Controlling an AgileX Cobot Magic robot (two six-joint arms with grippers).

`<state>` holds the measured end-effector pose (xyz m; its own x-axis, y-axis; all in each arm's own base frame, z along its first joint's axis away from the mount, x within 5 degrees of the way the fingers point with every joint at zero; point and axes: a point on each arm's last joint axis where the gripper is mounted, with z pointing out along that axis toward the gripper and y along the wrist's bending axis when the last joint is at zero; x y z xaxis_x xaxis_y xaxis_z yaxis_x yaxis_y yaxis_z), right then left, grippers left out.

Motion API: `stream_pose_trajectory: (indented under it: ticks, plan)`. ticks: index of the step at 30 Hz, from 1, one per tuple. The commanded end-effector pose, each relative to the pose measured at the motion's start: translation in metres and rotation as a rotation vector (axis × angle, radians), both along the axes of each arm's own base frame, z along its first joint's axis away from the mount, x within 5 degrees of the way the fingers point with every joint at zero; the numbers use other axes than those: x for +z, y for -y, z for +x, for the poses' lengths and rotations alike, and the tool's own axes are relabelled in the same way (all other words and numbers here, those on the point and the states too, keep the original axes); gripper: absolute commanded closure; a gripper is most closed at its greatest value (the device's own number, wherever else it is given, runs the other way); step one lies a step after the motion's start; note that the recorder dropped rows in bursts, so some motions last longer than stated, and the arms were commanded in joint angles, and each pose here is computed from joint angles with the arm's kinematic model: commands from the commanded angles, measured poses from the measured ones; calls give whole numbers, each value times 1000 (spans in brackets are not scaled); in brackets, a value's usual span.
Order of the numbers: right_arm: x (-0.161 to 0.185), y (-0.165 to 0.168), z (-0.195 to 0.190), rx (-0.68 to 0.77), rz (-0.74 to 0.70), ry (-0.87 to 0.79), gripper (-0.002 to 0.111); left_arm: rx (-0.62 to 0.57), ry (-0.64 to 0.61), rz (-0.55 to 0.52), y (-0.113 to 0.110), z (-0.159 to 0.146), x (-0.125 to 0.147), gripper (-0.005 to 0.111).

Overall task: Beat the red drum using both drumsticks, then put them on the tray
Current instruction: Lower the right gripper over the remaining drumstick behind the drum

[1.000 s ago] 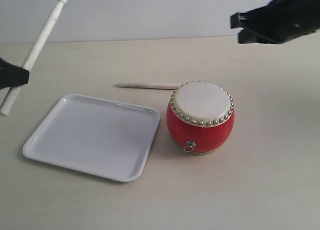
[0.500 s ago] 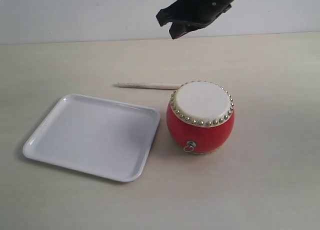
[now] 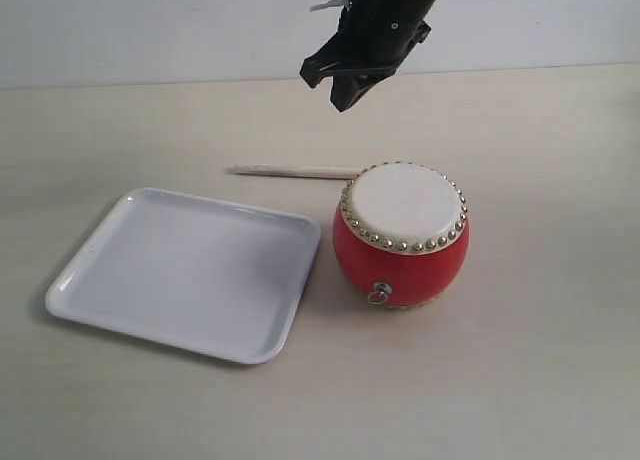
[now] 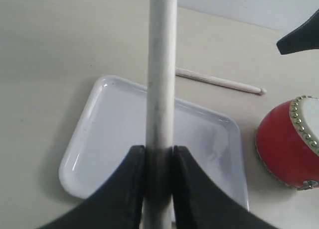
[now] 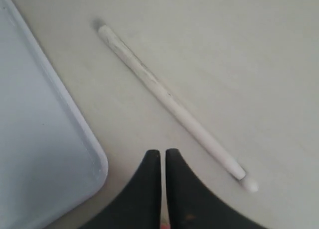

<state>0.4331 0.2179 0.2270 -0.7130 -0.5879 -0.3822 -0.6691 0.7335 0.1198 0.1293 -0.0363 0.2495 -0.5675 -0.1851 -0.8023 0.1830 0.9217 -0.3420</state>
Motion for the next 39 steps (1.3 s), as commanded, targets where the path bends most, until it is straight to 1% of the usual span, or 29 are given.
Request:
stream_pose_trajectory:
  ticks: [1,5,7,10,15,17,18,21,23,26,27,28,30,35,37,39]
  plan:
    - [-14,4,6,97,-89,31,94,20,22,11,-2,0,1,107]
    - [-20,3,10,300,-140,115,93,15,19,15,-2,0,1,107]
    - [-20,1,12,362,-152,168,93,11,20,32,-3,0,0,107]
    - [-22,1,16,352,-154,192,91,8,22,45,-3,0,0,107]
    - [-35,2,19,377,-198,187,76,13,30,50,-4,0,0,107]
    - [-39,1,19,420,-196,189,71,14,32,54,-4,0,0,107]
    - [-45,0,20,455,-199,196,69,13,32,58,-4,0,0,107]
    - [-47,-1,22,496,-208,225,67,10,26,67,-4,1,-1,107]
    - [-46,-3,25,552,-213,290,67,15,28,68,-4,2,-1,107]
    - [-48,-10,27,633,-165,351,67,24,38,69,-5,3,0,107]
    - [-50,-12,27,648,-150,354,65,24,38,69,-5,3,0,107]
    - [-56,-14,26,643,-120,336,60,24,38,69,-5,3,0,107]
    - [-64,-17,26,638,-97,313,54,23,41,69,-5,3,0,107]
    - [-76,-18,26,705,-103,318,54,25,45,72,-5,3,0,107]
    - [-84,-22,25,768,-93,326,54,25,45,72,-5,3,0,107]
    - [-92,-29,24,766,-84,326,54,29,48,72,-5,3,1,107]
